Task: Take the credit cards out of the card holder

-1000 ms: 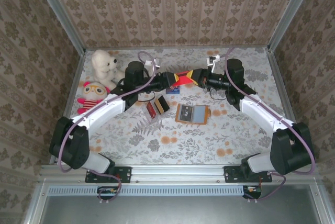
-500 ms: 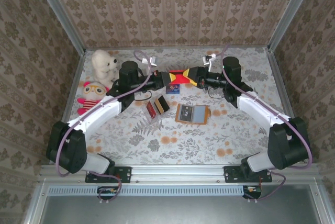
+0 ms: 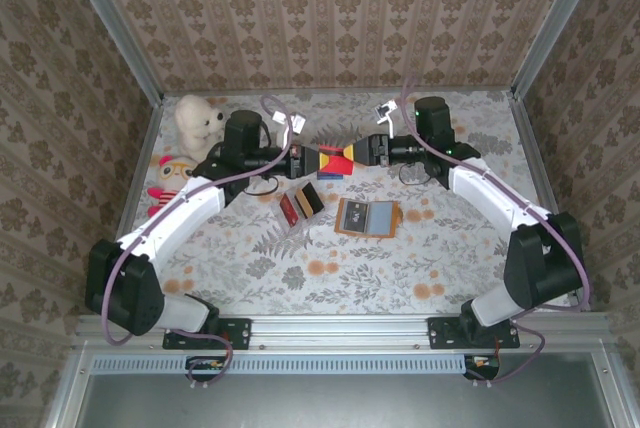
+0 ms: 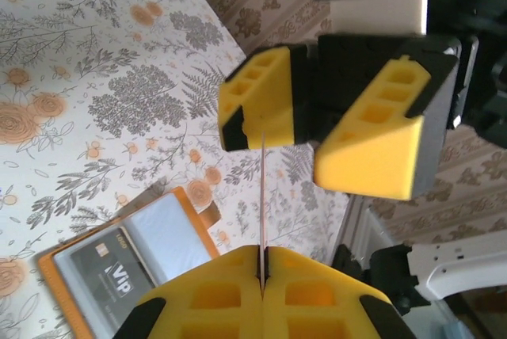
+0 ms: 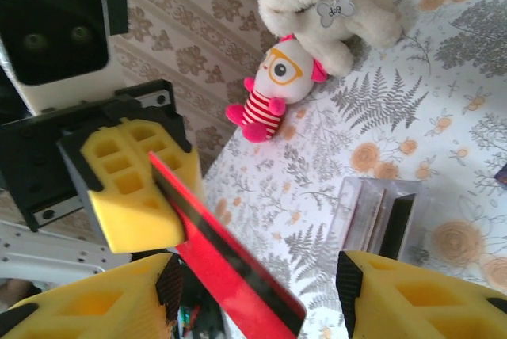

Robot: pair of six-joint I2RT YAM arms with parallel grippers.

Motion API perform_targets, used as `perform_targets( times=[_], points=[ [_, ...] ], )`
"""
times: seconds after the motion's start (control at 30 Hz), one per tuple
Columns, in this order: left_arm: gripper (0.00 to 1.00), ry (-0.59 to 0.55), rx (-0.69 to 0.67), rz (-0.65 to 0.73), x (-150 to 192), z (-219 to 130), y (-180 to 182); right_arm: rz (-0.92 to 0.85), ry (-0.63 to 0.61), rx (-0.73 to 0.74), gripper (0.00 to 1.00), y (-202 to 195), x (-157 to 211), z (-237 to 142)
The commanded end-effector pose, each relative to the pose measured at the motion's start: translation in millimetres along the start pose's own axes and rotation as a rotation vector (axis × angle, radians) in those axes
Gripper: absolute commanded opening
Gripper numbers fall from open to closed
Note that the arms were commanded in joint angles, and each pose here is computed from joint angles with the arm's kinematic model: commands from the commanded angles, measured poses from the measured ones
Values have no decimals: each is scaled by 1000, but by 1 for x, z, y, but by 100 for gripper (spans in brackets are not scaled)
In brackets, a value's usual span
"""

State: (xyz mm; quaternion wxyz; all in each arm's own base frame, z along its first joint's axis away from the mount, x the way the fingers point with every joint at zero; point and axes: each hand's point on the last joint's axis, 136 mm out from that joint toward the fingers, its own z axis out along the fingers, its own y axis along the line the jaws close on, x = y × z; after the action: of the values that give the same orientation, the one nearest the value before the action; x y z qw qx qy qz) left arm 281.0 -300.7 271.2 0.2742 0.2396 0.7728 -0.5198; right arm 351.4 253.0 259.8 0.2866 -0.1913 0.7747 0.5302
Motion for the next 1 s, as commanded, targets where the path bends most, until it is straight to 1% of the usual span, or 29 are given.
perform_targets(
  times=[0.0, 0.07, 0.1, 0.13, 0.17, 0.43, 0.57, 0.63, 0.77, 0.93, 0.97],
  points=[
    [0, 47, 2, 138, 4, -5, -4, -136, 44, -1, 56, -4, 2, 8],
    [0, 68, -20, 178, 6, -4, 1, -161, 78, -26, 55, -3, 3, 13],
    [0, 74, -26, 194, 6, -3, 2, -182, 91, -64, 53, 0, 4, 14],
    [0, 80, -34, 215, 6, -3, 4, -208, 104, -120, 47, 6, 6, 16],
    [0, 89, -39, 228, 6, -2, 6, -219, 109, -144, 46, 7, 6, 18],
    [0, 112, -61, 262, 4, 1, 14, -287, 147, -164, 45, 2, 10, 29],
    [0, 109, -71, 261, 1, 1, 18, -310, 172, -218, 36, 11, 16, 30],
    [0, 103, -76, 258, -1, -1, 19, -319, 182, -230, 30, 15, 19, 28],
    [0, 92, -70, 252, -4, -4, 18, -329, 189, -226, 18, 17, 22, 27],
    [0, 79, -105, 241, -4, -8, 22, -335, 178, -200, 6, 16, 22, 25],
    [4, 75, -130, 227, -5, -10, 26, -343, 170, -187, 5, 15, 20, 26]
  ],
)
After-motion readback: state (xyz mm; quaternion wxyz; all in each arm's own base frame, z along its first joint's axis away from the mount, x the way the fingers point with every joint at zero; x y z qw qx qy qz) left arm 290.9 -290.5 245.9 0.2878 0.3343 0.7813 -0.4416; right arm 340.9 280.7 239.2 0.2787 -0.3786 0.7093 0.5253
